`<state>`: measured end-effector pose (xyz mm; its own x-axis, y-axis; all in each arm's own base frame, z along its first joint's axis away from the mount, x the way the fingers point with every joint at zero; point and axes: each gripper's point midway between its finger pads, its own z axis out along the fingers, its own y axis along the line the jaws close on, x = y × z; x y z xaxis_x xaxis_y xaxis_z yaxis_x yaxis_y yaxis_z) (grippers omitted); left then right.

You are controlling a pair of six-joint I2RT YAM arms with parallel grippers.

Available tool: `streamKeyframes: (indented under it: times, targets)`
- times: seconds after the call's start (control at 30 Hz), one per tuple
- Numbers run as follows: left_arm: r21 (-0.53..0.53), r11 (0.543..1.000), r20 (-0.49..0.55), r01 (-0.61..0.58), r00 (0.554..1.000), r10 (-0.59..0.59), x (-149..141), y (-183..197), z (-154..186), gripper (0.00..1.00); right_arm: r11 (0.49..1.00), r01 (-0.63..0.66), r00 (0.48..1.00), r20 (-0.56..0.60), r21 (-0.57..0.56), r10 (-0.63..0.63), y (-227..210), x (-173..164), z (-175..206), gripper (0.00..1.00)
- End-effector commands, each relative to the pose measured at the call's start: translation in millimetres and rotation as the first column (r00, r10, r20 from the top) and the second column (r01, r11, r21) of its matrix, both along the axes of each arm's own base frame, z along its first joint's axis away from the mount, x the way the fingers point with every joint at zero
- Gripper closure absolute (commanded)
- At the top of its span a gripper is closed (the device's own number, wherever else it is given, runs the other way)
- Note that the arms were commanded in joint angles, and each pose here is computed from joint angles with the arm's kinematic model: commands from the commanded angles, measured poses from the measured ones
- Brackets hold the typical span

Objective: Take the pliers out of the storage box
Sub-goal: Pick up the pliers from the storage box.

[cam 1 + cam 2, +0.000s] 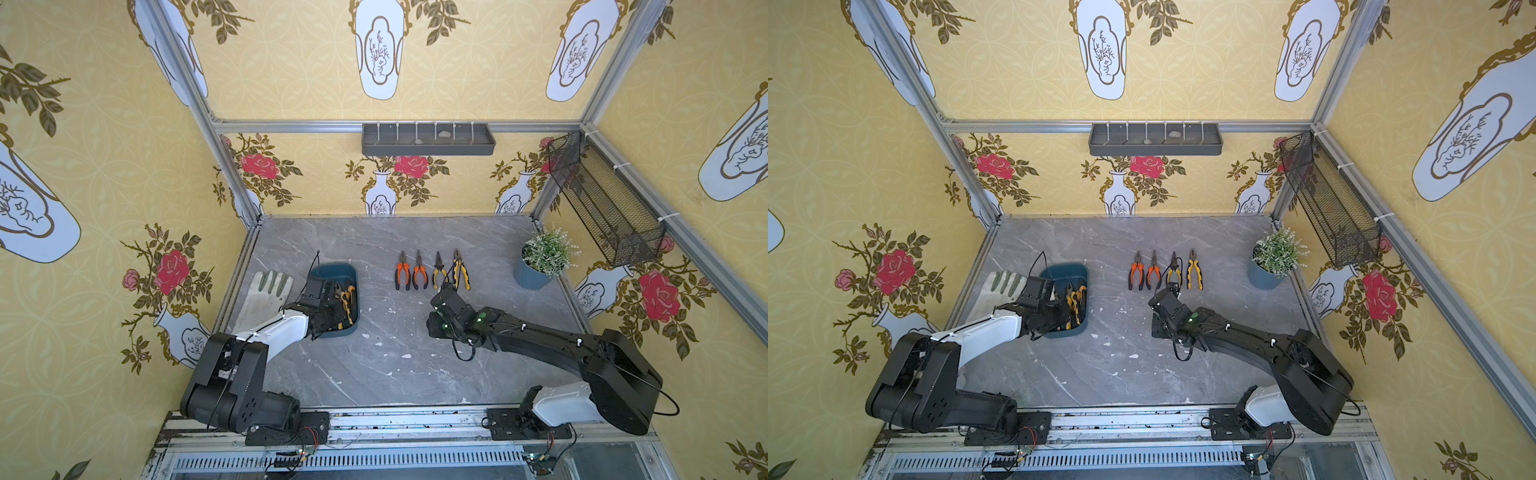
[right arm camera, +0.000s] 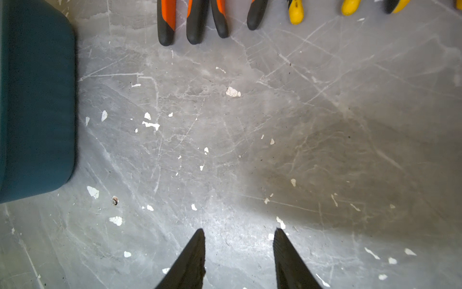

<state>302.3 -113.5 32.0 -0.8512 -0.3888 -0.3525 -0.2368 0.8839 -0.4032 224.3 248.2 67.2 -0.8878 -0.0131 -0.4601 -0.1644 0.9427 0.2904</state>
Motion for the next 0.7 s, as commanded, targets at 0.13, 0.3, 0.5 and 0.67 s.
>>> streamKeyframes:
  times: [0.13, 0.3, 0.5, 0.67]
  targets:
    - [0.043, 0.999, 0.053, 0.022, 0.998, -0.025, -3, 7, 27, 1.00, 0.999, -0.003, 1.000, 0.014, 0.031, 0.003, 9, 6, 5, 0.54]
    - [0.099, 0.994, 0.110, 0.034, 0.993, -0.045, -8, 17, 60, 1.00, 1.000, -0.005, 1.000, 0.007, 0.024, 0.005, 10, 6, 3, 0.54]
    - [0.142, 0.989, 0.182, 0.043, 0.981, -0.069, -15, 25, 87, 1.00, 1.000, -0.002, 1.000, 0.008, 0.023, 0.002, 10, 6, 3, 0.55]
    - [0.194, 0.979, 0.289, 0.061, 0.950, -0.116, -22, 19, 105, 1.00, 0.999, 0.032, 0.999, 0.015, -0.027, -0.032, 11, 17, 23, 0.55]
